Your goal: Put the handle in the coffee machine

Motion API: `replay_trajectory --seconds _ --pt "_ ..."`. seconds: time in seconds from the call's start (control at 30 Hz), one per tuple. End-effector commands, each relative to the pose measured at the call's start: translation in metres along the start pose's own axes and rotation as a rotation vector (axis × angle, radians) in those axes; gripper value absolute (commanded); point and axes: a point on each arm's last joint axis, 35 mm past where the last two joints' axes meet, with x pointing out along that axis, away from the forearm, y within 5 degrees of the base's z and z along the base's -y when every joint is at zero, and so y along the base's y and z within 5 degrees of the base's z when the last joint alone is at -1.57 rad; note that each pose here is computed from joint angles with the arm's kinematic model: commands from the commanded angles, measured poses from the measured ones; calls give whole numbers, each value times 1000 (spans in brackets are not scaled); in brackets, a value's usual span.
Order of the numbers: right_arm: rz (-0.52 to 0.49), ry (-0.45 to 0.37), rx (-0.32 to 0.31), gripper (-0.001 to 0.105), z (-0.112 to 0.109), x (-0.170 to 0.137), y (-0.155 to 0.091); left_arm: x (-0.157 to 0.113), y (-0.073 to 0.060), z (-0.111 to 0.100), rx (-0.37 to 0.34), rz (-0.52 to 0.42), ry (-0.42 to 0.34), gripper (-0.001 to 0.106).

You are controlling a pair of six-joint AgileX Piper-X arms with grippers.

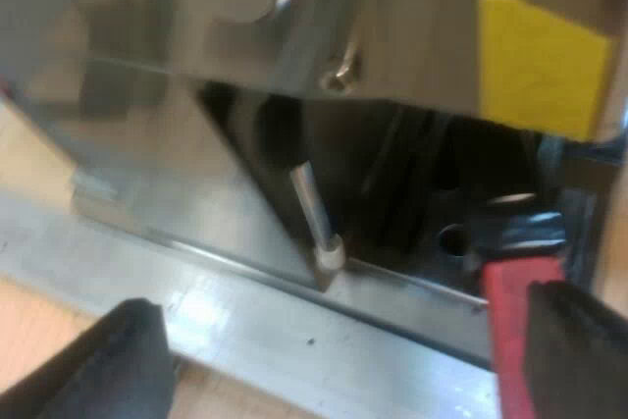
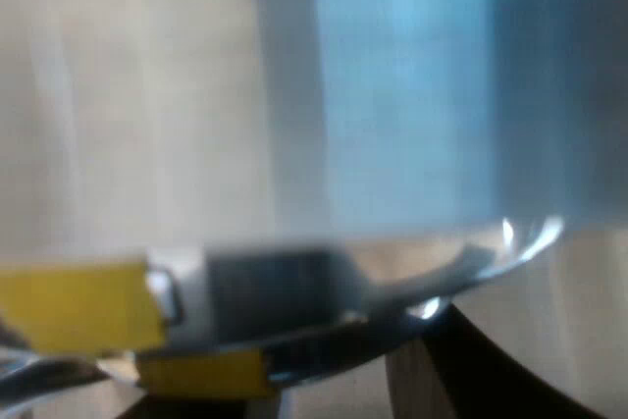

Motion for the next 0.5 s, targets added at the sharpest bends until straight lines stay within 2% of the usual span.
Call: replay_trajectory --seconds 0.03,0.07,0.1,0.13,0.17,0.37,0.5 --pt "-35 -96 147 29 35 0 -10 -2 2 7 1 61 26 44" --pt "-35 -96 147 29 35 0 -10 -2 5 9 -1 81 24 29" --pt "-35 -96 147 29 35 0 -10 -2 6 9 -6 92 25 24" --pt "-35 -96 147 29 35 0 -10 -3 8 10 -15 119 32 8" --pt "-35 -96 147 29 35 0 -10 -2 9 11 -10 139 47 1" --pt "-38 -95 148 29 35 0 -10 17 11 9 -1 169 177 1" --pt "-38 -95 148 29 35 0 -10 30 11 9 5 149 206 1"
